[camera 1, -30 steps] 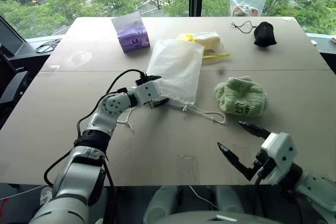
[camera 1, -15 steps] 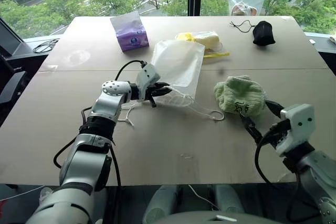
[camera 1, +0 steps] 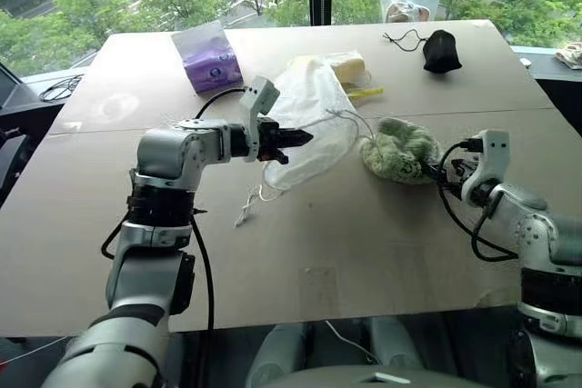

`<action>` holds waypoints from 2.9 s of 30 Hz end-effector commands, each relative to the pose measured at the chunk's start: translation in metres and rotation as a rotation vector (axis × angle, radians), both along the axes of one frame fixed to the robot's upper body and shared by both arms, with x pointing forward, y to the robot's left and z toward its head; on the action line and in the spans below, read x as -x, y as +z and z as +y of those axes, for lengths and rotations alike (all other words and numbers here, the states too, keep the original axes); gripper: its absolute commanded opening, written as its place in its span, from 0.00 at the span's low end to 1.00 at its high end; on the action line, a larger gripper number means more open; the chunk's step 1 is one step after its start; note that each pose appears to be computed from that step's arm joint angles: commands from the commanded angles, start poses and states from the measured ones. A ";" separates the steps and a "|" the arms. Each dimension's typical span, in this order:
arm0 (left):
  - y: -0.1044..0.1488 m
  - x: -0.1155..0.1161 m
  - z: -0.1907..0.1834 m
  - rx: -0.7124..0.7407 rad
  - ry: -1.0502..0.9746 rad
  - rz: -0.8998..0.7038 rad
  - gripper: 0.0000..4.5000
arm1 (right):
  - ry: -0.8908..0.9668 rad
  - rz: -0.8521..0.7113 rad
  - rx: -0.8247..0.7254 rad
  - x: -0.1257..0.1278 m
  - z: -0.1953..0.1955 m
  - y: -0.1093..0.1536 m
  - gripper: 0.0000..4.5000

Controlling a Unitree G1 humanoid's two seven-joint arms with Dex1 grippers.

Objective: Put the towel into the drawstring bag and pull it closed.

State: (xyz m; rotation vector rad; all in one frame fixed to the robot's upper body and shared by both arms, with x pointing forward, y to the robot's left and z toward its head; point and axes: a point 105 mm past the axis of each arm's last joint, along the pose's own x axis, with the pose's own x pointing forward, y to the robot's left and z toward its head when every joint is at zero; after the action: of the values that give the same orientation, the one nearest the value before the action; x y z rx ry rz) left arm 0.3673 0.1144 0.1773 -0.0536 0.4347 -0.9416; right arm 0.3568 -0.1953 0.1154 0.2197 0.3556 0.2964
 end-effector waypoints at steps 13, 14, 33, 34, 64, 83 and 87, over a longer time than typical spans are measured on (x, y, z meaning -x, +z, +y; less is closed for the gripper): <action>0.016 -0.004 0.021 0.005 0.154 -0.069 0.00 | 0.352 -0.021 0.251 -0.005 0.054 -0.048 0.25; 0.017 -0.005 0.021 0.008 0.159 -0.070 0.00 | 0.348 -0.065 0.233 -0.005 0.055 -0.042 0.13; -0.021 -0.004 -0.022 -0.139 0.010 0.062 0.00 | 0.672 -0.472 -0.492 0.122 0.116 0.113 0.00; -0.018 -0.003 -0.028 -0.125 -0.007 0.066 0.00 | 0.679 -0.447 -0.476 0.116 0.123 0.107 0.00; -0.002 0.042 -0.004 -0.176 -0.154 0.125 0.00 | 0.311 -0.131 -0.434 0.024 0.128 0.039 0.00; 0.038 0.037 -0.015 -0.179 -0.246 -0.142 0.00 | 0.295 0.024 -0.211 0.022 0.131 0.016 0.00; 0.027 0.043 -0.013 -0.254 -0.269 -0.153 0.00 | 0.266 0.043 -0.493 0.020 0.138 0.040 0.00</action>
State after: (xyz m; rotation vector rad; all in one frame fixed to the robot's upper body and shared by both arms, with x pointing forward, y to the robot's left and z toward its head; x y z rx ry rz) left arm 0.3298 0.1034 0.1973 0.2417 0.4659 -1.1181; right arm 0.3360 -0.0566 0.1308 0.5873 0.4154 0.6105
